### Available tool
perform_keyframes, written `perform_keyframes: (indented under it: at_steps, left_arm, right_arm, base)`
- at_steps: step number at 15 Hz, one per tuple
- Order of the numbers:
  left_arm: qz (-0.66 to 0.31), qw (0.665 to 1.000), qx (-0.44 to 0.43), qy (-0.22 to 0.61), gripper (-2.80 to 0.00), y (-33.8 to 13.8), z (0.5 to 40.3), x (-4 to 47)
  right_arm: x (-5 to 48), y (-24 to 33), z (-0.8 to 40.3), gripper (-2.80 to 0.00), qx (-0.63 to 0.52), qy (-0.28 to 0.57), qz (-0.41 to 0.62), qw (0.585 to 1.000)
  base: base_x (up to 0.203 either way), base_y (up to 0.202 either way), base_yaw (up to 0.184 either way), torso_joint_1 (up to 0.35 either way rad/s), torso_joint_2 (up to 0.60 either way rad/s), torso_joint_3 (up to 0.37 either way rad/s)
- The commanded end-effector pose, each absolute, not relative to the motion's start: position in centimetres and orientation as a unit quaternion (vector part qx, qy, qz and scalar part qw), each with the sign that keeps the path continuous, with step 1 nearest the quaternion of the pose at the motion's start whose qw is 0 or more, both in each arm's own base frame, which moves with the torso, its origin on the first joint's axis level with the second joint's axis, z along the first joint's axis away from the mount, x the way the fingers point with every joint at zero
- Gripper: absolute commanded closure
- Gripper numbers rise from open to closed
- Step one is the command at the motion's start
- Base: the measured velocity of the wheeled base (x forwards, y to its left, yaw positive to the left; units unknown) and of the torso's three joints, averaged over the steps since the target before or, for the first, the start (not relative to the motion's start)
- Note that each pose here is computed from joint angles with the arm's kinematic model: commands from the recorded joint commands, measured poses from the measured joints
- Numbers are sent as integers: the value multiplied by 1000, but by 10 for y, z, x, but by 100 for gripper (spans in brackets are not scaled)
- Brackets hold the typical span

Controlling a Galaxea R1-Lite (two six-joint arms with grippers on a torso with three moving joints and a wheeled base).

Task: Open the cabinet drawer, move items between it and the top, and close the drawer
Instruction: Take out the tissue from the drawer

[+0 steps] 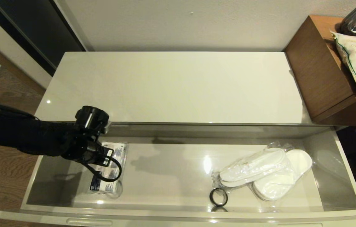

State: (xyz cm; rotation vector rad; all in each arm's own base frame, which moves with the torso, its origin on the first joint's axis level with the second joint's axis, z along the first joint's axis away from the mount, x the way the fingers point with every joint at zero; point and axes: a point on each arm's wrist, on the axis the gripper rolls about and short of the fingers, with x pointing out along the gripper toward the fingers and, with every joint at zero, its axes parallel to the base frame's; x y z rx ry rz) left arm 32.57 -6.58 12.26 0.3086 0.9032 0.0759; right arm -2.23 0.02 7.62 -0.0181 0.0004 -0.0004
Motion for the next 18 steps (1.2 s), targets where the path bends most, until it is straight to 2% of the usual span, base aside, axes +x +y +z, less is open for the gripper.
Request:
perform_keyframes:
  at_steps: [1, 7, 18]
  left_arm:
    - [45, 876, 151, 456, -280, -64, 93, 349]
    - [53, 868, 141, 472, -280, -48, 76, 356]
    - [22, 855, 116, 505, -280, -51, 42, 369]
  right_arm:
    - [-22, 0, 76, 0, -9, 1, 0, 1000]
    - [-22, 0, 76, 0, -9, 1, 0, 1000]
    - [-22, 0, 76, 0, -9, 1, 0, 1000]
  base:
    - [0, 0, 0, 0, 0, 0]
    - [0, 0, 0, 0, 0, 0]
    - [0, 0, 0, 0, 0, 0]
